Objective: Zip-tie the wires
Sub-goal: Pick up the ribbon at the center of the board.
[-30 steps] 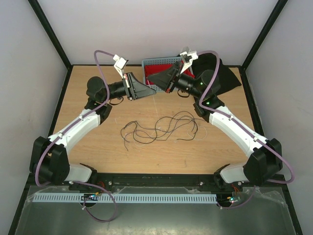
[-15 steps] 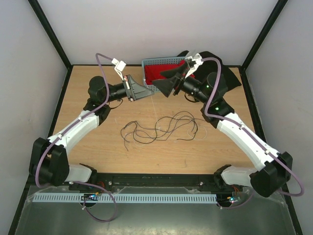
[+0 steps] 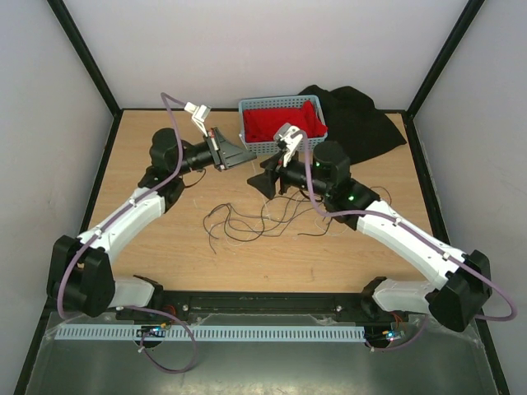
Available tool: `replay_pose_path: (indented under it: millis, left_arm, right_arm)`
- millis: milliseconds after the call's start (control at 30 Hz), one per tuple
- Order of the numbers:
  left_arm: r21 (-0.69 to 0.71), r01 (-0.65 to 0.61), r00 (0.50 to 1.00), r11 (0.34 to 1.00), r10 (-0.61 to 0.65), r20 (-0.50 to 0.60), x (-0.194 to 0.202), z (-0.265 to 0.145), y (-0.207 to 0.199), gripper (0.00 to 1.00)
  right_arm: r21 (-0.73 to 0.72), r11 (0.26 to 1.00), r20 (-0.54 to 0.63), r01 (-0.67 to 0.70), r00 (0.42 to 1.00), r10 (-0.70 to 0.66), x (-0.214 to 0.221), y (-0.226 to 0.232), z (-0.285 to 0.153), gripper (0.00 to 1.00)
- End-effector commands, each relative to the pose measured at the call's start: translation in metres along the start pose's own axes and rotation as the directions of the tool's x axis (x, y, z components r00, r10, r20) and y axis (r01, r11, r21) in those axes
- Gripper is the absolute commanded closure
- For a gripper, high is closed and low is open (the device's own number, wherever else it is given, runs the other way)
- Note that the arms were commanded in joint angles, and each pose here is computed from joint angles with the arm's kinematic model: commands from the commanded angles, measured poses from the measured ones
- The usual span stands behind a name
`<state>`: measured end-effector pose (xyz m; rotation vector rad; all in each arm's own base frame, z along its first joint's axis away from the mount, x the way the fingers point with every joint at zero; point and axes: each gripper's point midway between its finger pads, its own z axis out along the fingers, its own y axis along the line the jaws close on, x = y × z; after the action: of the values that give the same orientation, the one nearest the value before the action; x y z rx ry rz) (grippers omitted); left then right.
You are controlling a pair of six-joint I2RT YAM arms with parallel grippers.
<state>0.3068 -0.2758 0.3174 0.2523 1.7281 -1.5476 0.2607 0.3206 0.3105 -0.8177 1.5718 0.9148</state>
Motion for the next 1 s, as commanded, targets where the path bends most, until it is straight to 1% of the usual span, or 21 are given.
replay_pose_path:
  millis: [0,67,133,167,200,233,267,333,467,500,533,600,633,667,700,733,800,967]
  left_arm:
    - [-0.01,-0.028,0.999,1.0,0.029,0.023,-0.001,-0.007,-0.01,1.0]
    - [-0.018,-0.029,0.999,0.999,0.03,0.022,0.0,-0.009,-0.011,1.0]
    - [-0.02,-0.031,0.999,0.999,0.031,0.018,0.001,-0.01,-0.013,1.0]
    - [-0.021,-0.029,0.999,0.999,0.029,0.014,0.002,-0.01,-0.013,1.0]
    - [-0.022,-0.028,1.0,0.999,0.028,0.01,0.004,-0.01,-0.014,1.0]
    - [-0.024,-0.027,1.0,0.999,0.027,0.007,0.005,-0.01,-0.014,1.0]
    - [-0.025,-0.026,1.0,0.999,0.026,0.004,0.006,-0.01,-0.014,1.0]
    - [-0.029,-0.022,1.0,0.999,0.022,-0.001,0.008,-0.009,-0.013,1.0]
    - [-0.043,-0.035,0.999,0.998,0.035,-0.003,0.009,-0.01,-0.011,1.0]
    - [-0.052,-0.045,0.999,0.998,0.045,-0.001,0.008,-0.011,-0.011,0.98]
    - [-0.06,-0.062,0.998,0.996,0.062,0.003,0.006,-0.013,-0.01,0.89]
    - [-0.073,-0.093,0.995,0.993,0.095,0.021,-0.004,-0.019,-0.011,0.66]
    - [-0.074,-0.103,0.994,0.992,0.106,0.03,-0.01,-0.024,-0.012,0.56]
    - [-0.065,-0.118,0.992,0.991,0.121,0.038,-0.015,-0.028,-0.016,0.47]
    - [-0.058,-0.137,0.989,0.989,0.14,0.048,-0.021,-0.033,-0.021,0.37]
    - [-0.053,-0.151,0.986,0.987,0.154,0.058,-0.025,-0.039,-0.025,0.29]
    - [-0.048,-0.173,0.981,0.984,0.177,0.083,-0.033,-0.05,-0.034,0.22]
    - [-0.022,-0.221,0.968,0.975,0.222,0.115,-0.041,-0.07,-0.056,0.13]
  right_arm:
    - [0.048,0.998,-0.03,0.027,0.999,-0.026,0.014,-0.007,0.006,0.3]
    - [0.045,0.999,-0.033,0.022,0.999,-0.021,0.017,-0.007,0.009,0.34]
    - [0.043,0.999,-0.031,0.021,0.999,-0.019,0.019,-0.006,0.011,0.41]
    - [0.039,0.999,-0.03,0.018,0.999,-0.017,0.019,-0.006,0.012,0.45]
    - [0.038,0.999,-0.028,0.018,0.999,-0.017,0.019,-0.005,0.012,0.53]
    - [0.037,0.999,-0.026,0.013,1.0,-0.012,0.019,-0.005,0.013,0.62]
    - [0.04,0.999,-0.021,0.007,1.0,-0.006,0.018,-0.005,0.013,0.69]
    - [0.051,0.999,-0.021,-0.002,1.0,0.003,0.018,-0.007,0.014,0.77]
    - [0.066,0.997,-0.033,-0.029,0.999,0.031,0.024,-0.008,0.012,0.96]
    - [0.072,0.996,-0.035,-0.044,0.998,0.047,0.026,-0.009,0.012,1.0]
    - [0.072,0.996,-0.036,-0.06,0.997,0.063,0.027,-0.009,0.011,1.0]
    - [0.061,0.993,-0.042,-0.104,0.993,0.107,0.03,-0.01,0.009,1.0]
    - [0.054,0.99,-0.044,-0.133,0.99,0.136,0.032,-0.012,0.008,1.0]
    - [0.037,0.986,-0.04,-0.162,0.986,0.164,0.033,-0.013,0.006,1.0]
    - [0.026,0.98,-0.033,-0.196,0.98,0.197,0.034,-0.016,0.004,1.0]
    - [0.007,0.974,-0.022,-0.225,0.974,0.225,0.034,-0.018,0.002,1.0]
    - [-0.023,0.962,0.005,-0.272,0.962,0.273,0.032,-0.02,-0.004,1.0]
    - [-0.173,0.913,0.091,-0.37,0.917,0.389,0.005,-0.007,-0.02,1.0]
